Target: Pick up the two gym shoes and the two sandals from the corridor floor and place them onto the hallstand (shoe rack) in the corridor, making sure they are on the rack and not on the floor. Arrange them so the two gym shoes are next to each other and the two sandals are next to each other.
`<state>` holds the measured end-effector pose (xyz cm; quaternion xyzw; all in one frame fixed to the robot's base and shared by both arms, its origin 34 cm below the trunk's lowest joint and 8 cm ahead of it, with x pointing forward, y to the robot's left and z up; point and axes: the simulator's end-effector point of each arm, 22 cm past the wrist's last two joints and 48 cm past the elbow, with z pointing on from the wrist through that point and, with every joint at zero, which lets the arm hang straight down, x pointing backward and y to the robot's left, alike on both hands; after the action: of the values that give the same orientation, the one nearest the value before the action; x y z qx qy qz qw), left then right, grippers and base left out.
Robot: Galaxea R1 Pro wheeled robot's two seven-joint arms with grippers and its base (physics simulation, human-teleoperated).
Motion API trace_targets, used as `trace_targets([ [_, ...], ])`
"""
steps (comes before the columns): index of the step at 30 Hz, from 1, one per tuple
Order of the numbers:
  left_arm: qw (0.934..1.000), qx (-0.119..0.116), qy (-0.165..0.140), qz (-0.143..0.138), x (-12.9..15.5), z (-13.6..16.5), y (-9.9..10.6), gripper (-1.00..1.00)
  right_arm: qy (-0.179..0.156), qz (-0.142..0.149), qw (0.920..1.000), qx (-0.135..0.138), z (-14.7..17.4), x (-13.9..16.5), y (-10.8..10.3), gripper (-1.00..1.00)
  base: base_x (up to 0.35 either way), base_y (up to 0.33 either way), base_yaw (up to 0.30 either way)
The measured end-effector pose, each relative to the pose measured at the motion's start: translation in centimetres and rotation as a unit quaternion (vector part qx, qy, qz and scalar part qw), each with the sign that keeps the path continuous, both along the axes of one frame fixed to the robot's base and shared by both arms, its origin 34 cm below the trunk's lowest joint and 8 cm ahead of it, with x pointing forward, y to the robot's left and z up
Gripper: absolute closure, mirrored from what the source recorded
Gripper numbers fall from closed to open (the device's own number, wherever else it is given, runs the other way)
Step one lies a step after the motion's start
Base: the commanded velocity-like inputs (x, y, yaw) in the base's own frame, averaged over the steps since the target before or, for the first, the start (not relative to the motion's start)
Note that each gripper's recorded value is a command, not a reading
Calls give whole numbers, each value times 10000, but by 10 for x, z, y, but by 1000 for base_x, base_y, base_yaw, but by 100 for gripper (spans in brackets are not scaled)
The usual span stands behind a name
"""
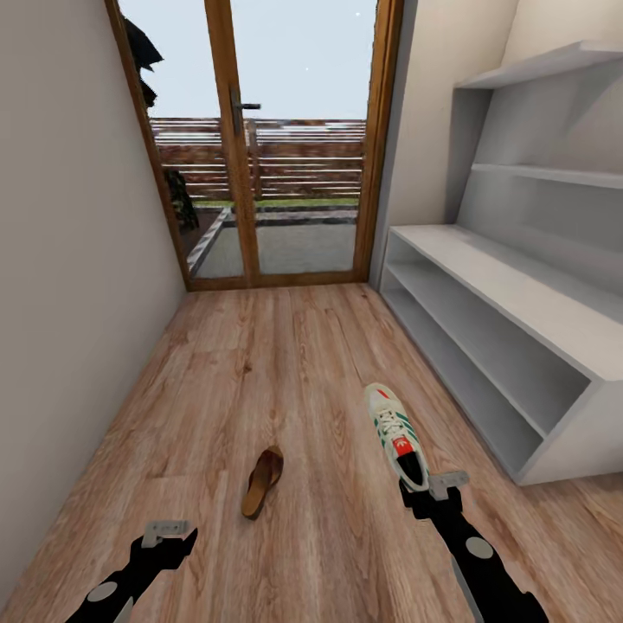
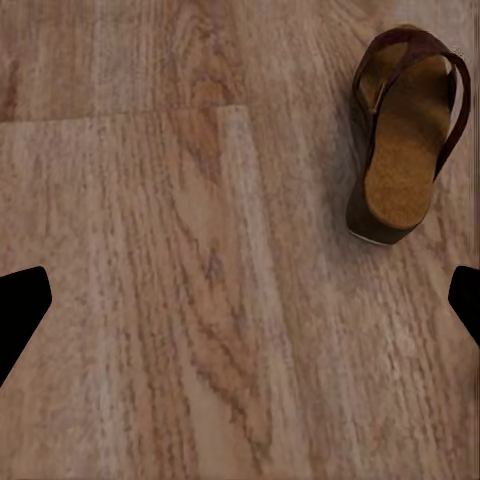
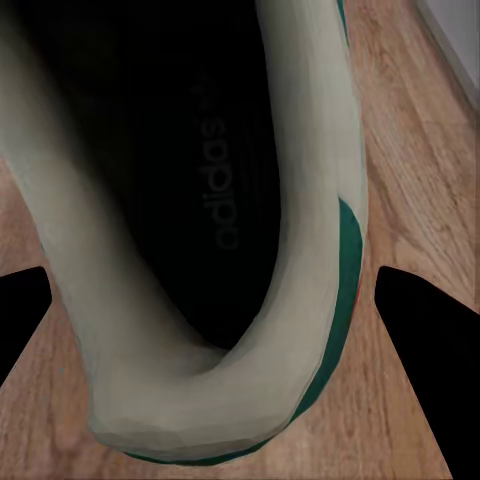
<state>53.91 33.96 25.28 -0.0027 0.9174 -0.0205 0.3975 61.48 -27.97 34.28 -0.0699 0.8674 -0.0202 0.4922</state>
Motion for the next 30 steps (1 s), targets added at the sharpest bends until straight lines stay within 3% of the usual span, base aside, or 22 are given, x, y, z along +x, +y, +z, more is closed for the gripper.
trace_targets([
  [7, 10000, -2, 2, -1, 0, 0, 0, -100, -2, 0, 10000, -2, 0, 0, 0, 100, 320, -67, -62],
  [20, 10000, -3, -1, -1, 1, 0, 0, -100, -20, 2, 10000, 4, 2, 1, 1, 100, 336, -6, -254],
  [30, 10000, -1, -6, -1, 0, 0, 0, -100, -35, 19, 10000, 15, 2, 1, 4, 100, 325, 65, -48],
])
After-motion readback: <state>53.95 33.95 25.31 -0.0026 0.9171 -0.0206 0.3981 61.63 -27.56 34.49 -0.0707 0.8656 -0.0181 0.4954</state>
